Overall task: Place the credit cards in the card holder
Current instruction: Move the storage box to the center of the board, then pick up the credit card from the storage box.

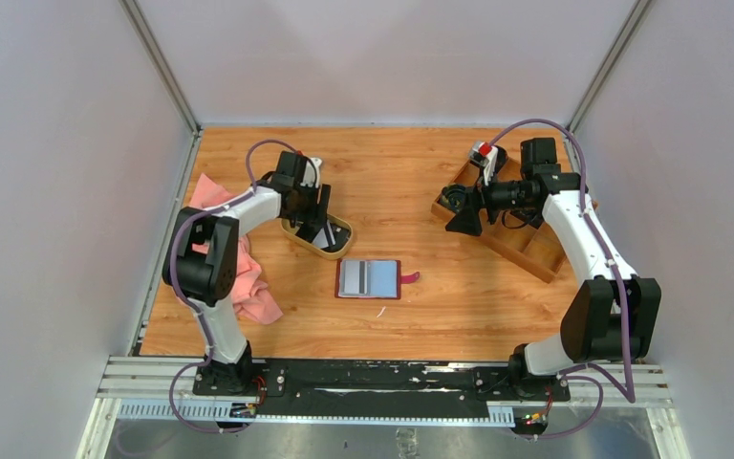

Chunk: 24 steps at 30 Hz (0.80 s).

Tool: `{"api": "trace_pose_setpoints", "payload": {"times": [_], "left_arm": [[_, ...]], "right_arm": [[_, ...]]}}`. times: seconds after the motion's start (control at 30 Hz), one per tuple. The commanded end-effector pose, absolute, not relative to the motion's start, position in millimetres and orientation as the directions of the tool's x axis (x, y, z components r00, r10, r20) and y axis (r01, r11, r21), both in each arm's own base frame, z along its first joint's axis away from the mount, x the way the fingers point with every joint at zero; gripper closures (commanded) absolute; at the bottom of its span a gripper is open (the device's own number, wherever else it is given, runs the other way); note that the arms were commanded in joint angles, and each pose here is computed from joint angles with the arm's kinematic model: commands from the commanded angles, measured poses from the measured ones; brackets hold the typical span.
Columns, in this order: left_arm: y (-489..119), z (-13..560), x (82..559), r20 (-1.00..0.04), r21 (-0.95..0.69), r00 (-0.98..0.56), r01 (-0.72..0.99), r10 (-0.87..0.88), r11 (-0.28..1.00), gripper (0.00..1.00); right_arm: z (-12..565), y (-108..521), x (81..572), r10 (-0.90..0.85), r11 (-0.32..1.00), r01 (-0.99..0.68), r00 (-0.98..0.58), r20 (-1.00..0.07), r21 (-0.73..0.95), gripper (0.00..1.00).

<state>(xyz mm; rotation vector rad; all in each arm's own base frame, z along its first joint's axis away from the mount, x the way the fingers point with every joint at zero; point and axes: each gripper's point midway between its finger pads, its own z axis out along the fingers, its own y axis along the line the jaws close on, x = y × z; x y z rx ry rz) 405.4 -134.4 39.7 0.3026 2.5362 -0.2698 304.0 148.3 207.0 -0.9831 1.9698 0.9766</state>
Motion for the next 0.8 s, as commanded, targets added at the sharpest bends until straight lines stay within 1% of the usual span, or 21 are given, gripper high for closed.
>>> {"api": "trace_pose_setpoints", "payload": {"times": [0.0, 0.1, 0.27, 0.47, 0.7, 0.73, 0.77], "left_arm": [[-138.6, 38.6, 404.3, -0.591, -0.155, -0.798, 0.257, 0.119, 0.954, 0.30], [-144.4, 39.5, 401.3, -0.607, -0.152, -0.785, 0.267, 0.123, 0.952, 0.29], [-142.3, 37.7, 390.1, -0.604, -0.142, -0.789, 0.239, 0.107, 0.961, 0.30], [-133.1, 56.2, 381.9, -0.639, -0.117, -0.765, 0.196, 0.077, 0.973, 0.27], [-136.7, 54.1, 373.1, -0.612, -0.145, -0.789, 0.173, 0.049, 0.974, 0.26], [-138.2, 52.1, 371.7, -0.606, -0.145, -0.794, 0.167, 0.046, 0.975, 0.23], [-139.3, 50.5, 371.2, -0.600, -0.143, -0.799, 0.153, 0.037, 0.978, 0.22]], "right_arm": [[201.7, 144.9, 302.6, -0.298, 0.420, -0.846, -0.471, -0.831, 0.329, 0.11], [201.8, 145.0, 302.6, -0.297, 0.419, -0.846, -0.470, -0.831, 0.329, 0.11], [201.1, 145.1, 302.8, -0.297, 0.419, -0.846, -0.472, -0.830, 0.331, 0.11], [199.9, 145.3, 303.0, -0.296, 0.418, -0.844, -0.477, -0.828, 0.337, 0.11], [200.4, 145.2, 302.7, -0.296, 0.418, -0.844, -0.476, -0.828, 0.335, 0.11], [200.4, 145.4, 302.7, -0.296, 0.417, -0.844, -0.476, -0.828, 0.336, 0.11], [200.4, 145.4, 302.6, -0.295, 0.417, -0.844, -0.477, -0.828, 0.337, 0.11]]}}
